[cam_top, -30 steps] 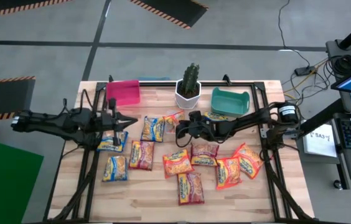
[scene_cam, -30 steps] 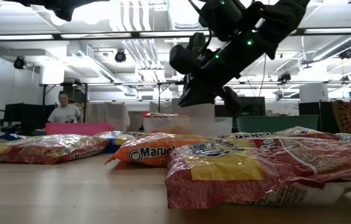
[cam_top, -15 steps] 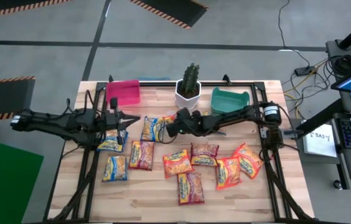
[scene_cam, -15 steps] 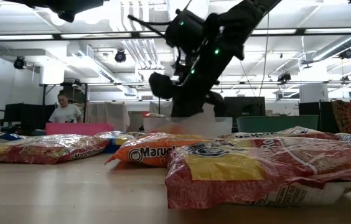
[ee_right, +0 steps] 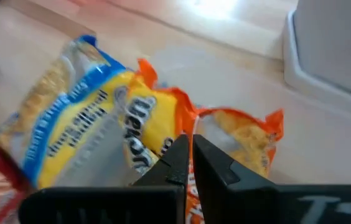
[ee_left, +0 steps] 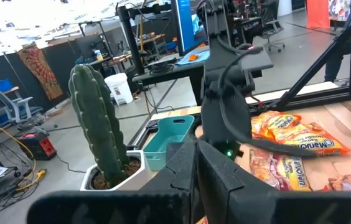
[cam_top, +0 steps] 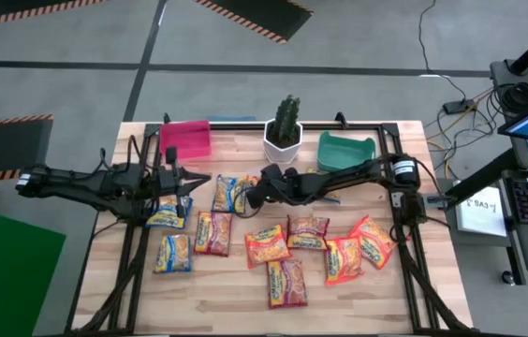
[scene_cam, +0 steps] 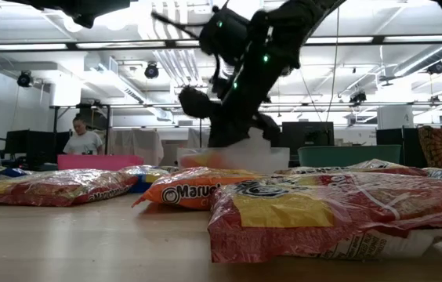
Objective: Sort Maruchan noodles
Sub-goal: Put the orange noodle pack into the transparent bin
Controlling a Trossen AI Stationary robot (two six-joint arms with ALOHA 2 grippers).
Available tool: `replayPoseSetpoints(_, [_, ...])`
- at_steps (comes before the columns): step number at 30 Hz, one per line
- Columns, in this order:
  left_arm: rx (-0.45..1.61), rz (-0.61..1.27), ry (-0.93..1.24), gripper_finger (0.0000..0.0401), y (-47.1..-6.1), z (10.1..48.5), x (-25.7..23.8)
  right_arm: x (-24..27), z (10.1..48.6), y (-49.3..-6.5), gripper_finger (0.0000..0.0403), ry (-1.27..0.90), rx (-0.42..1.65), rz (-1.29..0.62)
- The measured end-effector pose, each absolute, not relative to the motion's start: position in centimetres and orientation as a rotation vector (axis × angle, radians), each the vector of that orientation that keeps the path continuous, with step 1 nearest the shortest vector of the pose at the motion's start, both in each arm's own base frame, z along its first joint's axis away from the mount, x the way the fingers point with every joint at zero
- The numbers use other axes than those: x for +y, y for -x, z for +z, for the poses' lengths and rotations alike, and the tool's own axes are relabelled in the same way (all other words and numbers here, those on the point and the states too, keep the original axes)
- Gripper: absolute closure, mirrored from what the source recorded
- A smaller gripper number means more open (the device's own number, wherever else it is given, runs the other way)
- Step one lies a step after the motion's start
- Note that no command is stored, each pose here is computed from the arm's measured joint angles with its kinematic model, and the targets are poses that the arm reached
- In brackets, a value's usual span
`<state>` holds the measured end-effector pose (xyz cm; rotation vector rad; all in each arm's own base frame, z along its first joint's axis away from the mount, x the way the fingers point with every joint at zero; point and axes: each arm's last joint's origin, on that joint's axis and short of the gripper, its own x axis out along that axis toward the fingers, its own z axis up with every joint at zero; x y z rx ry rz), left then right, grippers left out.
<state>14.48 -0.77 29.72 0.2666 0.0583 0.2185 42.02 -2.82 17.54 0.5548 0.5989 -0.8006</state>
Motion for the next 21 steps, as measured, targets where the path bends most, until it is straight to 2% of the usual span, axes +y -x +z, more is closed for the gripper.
replayPoseSetpoints(8, [0.056, 0.222, -0.259, 0.0401, -14.4, 29.7, -0.8, -1.7, 19.1, -41.7, 0.039, -0.564, 0.572, -0.762])
replayPoseSetpoints(21, [0.053, 0.224, -0.258, 0.0401, -14.4, 29.8, -0.7, -1.9, 13.5, -42.7, 0.039, -0.565, 0.666, -0.826])
